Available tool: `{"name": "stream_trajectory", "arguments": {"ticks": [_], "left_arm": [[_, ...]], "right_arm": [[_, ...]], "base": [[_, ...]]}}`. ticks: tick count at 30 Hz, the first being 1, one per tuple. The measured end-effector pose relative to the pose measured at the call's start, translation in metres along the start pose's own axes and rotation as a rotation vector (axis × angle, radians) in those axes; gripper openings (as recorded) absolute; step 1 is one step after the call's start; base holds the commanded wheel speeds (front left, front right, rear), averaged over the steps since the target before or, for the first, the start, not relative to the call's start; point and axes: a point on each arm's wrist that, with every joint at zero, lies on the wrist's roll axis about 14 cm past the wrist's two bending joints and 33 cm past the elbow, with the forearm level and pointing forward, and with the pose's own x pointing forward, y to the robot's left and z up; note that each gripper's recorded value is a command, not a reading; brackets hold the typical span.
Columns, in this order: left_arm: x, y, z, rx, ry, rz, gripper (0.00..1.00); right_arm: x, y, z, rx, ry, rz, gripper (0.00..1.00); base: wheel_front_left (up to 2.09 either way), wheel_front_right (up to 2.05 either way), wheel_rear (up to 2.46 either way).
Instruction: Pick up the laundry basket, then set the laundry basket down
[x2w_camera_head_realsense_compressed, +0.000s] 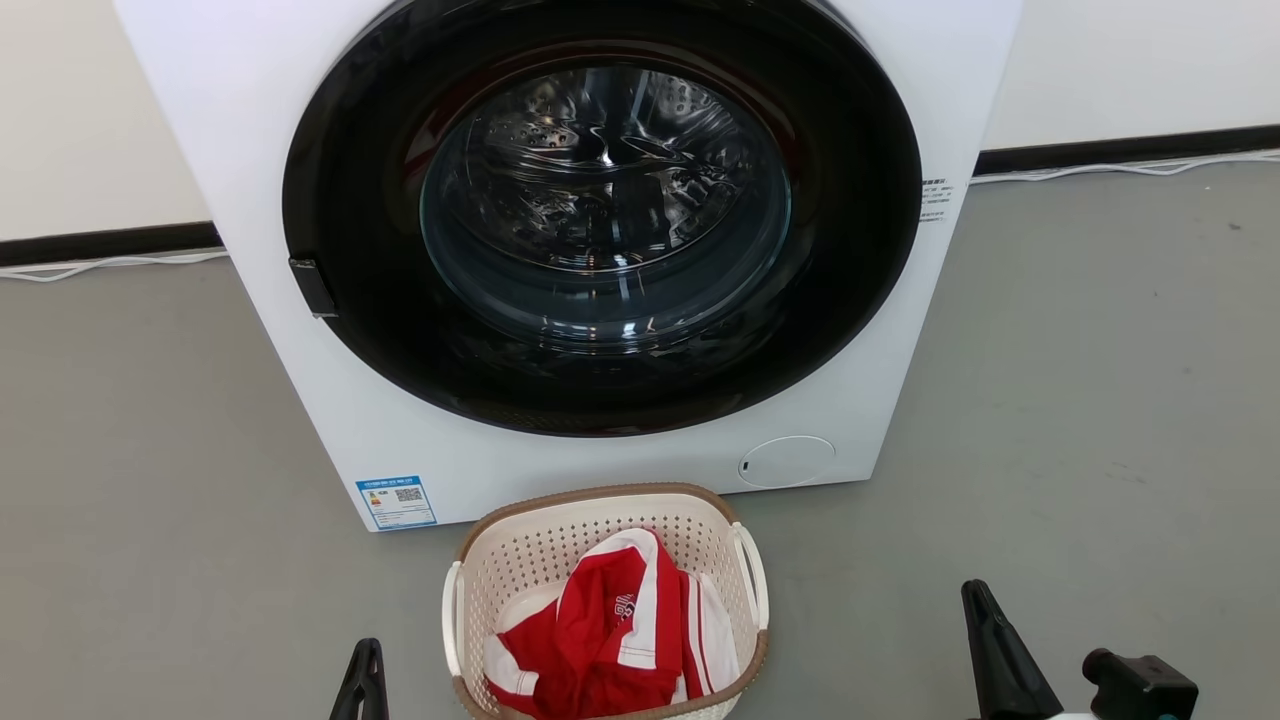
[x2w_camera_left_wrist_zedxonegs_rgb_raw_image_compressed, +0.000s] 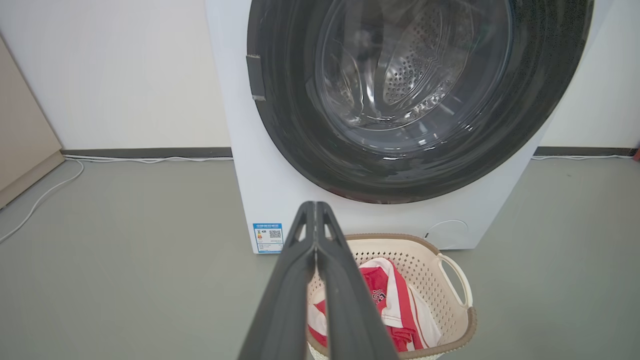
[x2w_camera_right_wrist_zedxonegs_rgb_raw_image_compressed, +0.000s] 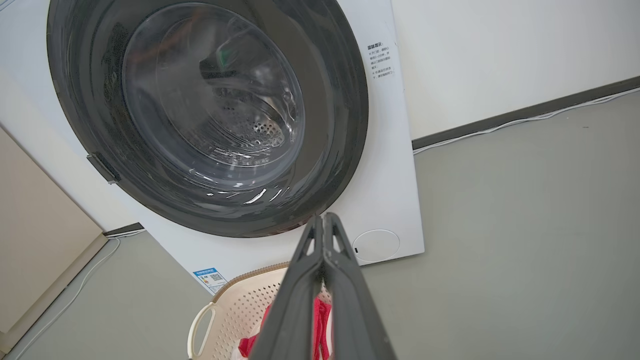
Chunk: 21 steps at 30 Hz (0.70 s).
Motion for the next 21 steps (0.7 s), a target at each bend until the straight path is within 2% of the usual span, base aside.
{"name": "stream_trajectory", "arguments": {"ticks": [21], "left_arm": [[0.003,0.007,-0.018,-0.253,0.1,0.032,0.0]], "right_arm": [[0.003,-0.008,-0.002,0.223,0.018,-0.05,0.0]], "base": [[0.0,0.0,0.0]]}}
